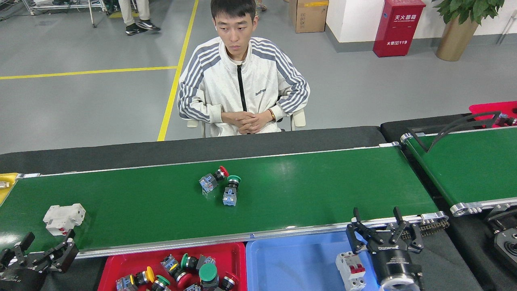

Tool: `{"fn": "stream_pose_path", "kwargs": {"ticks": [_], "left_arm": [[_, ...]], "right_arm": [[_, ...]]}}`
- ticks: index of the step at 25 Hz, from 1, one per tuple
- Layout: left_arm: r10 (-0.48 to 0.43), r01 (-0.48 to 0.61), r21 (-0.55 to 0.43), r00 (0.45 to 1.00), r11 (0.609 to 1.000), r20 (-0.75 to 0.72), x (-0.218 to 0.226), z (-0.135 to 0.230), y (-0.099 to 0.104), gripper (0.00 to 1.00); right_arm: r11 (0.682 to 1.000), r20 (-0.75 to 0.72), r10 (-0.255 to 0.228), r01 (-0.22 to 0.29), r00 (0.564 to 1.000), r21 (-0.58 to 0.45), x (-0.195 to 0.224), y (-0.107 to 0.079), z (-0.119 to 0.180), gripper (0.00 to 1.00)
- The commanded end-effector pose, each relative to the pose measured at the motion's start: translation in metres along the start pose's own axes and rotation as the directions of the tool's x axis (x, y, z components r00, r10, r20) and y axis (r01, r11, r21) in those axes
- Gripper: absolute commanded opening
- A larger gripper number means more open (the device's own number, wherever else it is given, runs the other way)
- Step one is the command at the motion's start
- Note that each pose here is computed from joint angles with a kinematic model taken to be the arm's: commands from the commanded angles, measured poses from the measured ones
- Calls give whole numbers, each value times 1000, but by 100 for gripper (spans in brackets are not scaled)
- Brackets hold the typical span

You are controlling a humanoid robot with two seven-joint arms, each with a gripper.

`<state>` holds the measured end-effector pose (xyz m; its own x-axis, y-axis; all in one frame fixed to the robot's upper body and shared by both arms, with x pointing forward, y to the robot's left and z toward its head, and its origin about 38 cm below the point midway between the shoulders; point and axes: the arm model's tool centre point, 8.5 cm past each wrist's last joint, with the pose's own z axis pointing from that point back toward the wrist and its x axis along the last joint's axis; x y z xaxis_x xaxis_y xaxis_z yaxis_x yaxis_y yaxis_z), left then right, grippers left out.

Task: Pick switch part from conveyor to tray

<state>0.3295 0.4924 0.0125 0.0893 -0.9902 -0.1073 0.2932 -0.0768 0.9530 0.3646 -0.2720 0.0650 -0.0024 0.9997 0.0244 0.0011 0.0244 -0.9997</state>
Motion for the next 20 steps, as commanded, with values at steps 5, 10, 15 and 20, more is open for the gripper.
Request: {"fn": "stream_pose_path", "kwargs": {"ticks": [5,10,15,20], "left_arm": [[5,-1,29,992,1000,-126,-34,-9,19,99],[16,-11,31,982,999,-190,-47,-21,30,98],[28,-29,-3,980,1000,-195,-49,-22,18,60],[42,-46,-15,980,999,-195,-45,-22,9,31]], "right_arm": [[999,108,-37,39,993,-19,-13,-6,8,100],[999,106,-40,42,994,-20,-13,-5,9,100],[999,108,-38,41,993,-21,-12,-6,8,100],[997,107,-59,63,992,-36,-5,-9,3,100]]}}
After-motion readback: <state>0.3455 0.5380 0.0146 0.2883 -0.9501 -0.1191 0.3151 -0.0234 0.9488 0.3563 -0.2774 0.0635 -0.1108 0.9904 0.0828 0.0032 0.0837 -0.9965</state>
